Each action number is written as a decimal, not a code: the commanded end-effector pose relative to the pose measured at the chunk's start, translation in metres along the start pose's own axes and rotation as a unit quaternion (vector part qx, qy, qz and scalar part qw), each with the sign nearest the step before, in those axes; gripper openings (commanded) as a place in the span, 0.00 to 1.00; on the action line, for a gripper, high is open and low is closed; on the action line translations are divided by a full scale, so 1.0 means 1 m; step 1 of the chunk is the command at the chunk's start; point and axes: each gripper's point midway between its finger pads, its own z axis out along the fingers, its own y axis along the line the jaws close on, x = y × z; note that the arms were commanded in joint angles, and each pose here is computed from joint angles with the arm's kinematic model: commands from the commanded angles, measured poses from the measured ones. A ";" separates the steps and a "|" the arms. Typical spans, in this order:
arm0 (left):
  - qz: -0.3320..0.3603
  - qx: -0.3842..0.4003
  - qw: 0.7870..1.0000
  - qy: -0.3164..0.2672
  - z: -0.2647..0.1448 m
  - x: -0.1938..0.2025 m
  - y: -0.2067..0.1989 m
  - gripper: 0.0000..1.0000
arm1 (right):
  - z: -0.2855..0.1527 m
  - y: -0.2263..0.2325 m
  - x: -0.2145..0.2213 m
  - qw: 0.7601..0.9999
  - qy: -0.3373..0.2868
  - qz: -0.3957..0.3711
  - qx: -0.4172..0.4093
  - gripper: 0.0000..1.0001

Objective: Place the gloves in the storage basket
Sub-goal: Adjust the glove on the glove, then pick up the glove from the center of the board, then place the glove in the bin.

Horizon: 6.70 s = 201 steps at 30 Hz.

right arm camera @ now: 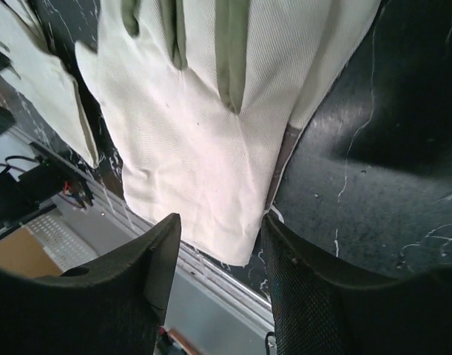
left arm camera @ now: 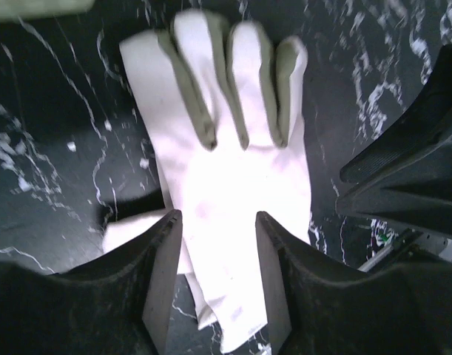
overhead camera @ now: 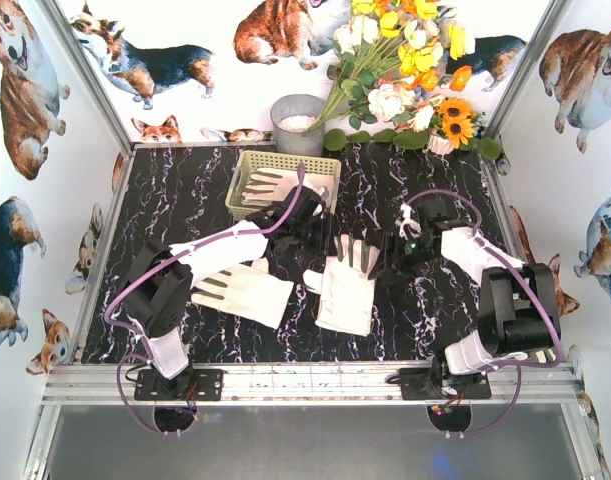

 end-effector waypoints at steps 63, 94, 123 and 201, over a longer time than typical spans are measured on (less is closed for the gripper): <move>-0.038 -0.023 0.994 0.098 0.018 0.090 0.022 0.31 | 0.029 0.017 0.015 0.997 0.020 -0.028 -0.065 0.00; 0.026 0.350 0.936 -0.004 -0.105 -0.014 -0.064 1.00 | -0.107 0.173 0.049 0.921 -0.093 -0.262 -0.275 0.00; -0.014 0.459 0.888 -0.024 -0.156 0.007 -0.093 0.37 | -0.107 0.175 0.044 0.925 -0.088 -0.267 -0.256 0.00; -0.326 0.036 0.888 -0.324 -0.013 -0.199 0.080 0.00 | 0.050 0.205 -0.293 0.796 -0.334 -0.440 0.248 0.13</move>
